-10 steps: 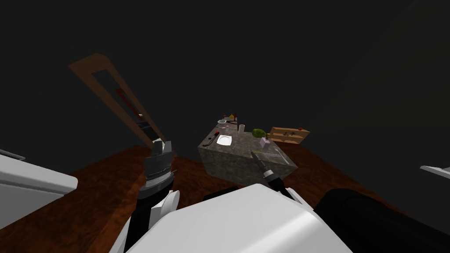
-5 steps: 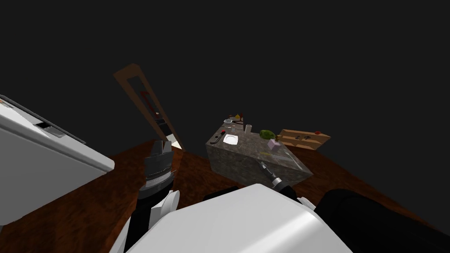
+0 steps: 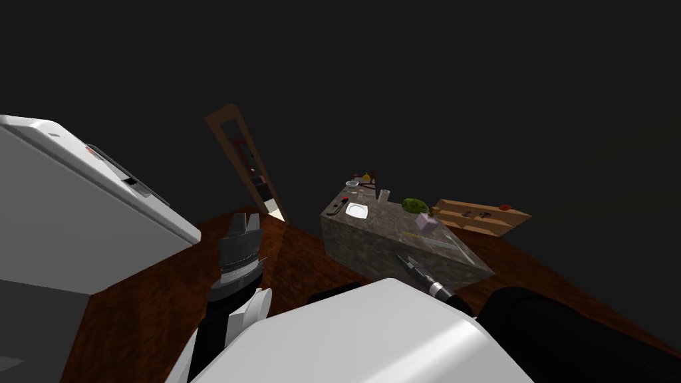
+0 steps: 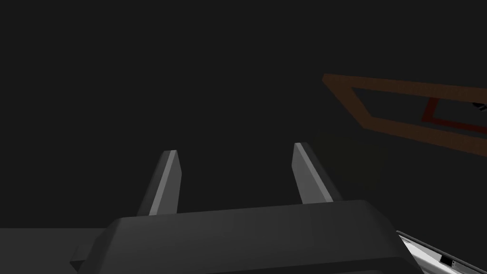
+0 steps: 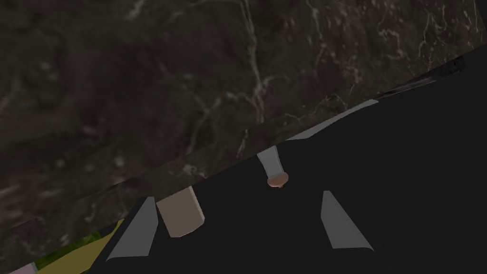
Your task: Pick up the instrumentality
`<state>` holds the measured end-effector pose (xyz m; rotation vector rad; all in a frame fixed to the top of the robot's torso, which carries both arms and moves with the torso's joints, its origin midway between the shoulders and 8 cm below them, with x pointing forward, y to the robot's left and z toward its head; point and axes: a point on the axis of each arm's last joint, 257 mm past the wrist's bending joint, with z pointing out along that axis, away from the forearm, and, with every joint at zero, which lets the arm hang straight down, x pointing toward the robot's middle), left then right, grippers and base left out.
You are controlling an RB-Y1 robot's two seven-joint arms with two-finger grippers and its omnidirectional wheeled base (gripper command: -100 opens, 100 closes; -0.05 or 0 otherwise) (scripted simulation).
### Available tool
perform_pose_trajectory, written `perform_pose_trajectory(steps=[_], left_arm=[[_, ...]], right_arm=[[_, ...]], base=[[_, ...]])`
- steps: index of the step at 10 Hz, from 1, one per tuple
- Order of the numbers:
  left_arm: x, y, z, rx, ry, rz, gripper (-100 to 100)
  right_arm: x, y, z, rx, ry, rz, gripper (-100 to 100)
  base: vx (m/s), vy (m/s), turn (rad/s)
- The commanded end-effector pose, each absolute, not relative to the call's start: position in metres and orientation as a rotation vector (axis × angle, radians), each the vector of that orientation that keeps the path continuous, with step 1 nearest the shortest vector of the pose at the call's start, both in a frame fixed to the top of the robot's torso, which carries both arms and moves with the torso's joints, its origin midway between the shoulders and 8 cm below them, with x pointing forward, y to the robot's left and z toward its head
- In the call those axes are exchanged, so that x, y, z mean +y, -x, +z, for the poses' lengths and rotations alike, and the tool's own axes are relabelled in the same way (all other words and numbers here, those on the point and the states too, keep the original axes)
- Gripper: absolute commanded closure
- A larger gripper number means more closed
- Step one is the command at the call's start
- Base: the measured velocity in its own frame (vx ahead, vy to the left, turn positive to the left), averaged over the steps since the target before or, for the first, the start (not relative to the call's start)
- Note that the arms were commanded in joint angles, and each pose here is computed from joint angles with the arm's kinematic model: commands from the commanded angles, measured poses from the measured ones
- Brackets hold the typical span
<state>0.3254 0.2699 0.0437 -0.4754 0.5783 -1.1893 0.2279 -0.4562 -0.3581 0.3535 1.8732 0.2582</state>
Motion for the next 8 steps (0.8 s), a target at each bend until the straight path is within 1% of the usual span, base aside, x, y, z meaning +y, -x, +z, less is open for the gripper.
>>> perform_pose_trajectory(steps=[1, 2, 3, 5, 8], left_arm=[[0.270, -0.325, 0.044, 0.578, 0.475, -1.189, 0], [0.270, -0.325, 0.044, 0.578, 0.475, -1.189, 0], [0.270, -0.325, 0.044, 0.578, 0.475, -1.189, 0], [0.270, -0.325, 0.044, 0.578, 0.475, -1.189, 0], [0.270, -0.325, 0.044, 0.578, 0.475, -1.189, 0]], right_arm=[[-0.475, -0.203, -0.371, 1.951, -0.282, 0.180, -100], [-0.483, -0.193, -0.380, 1.974, -0.301, 0.161, -100], [-0.505, -0.170, -0.392, 2.048, -0.244, 0.086, -100], [-0.505, -0.169, -0.392, 2.049, -0.245, 0.085, -100], [-0.546, -0.129, -0.404, 2.176, -0.118, -0.052, -100]], base=[[-0.010, 0.075, 0.268], [-0.017, 0.057, 0.086], [-0.037, 0.072, 0.160], [-0.019, 0.035, 0.053], [-0.022, 0.045, 0.170]])
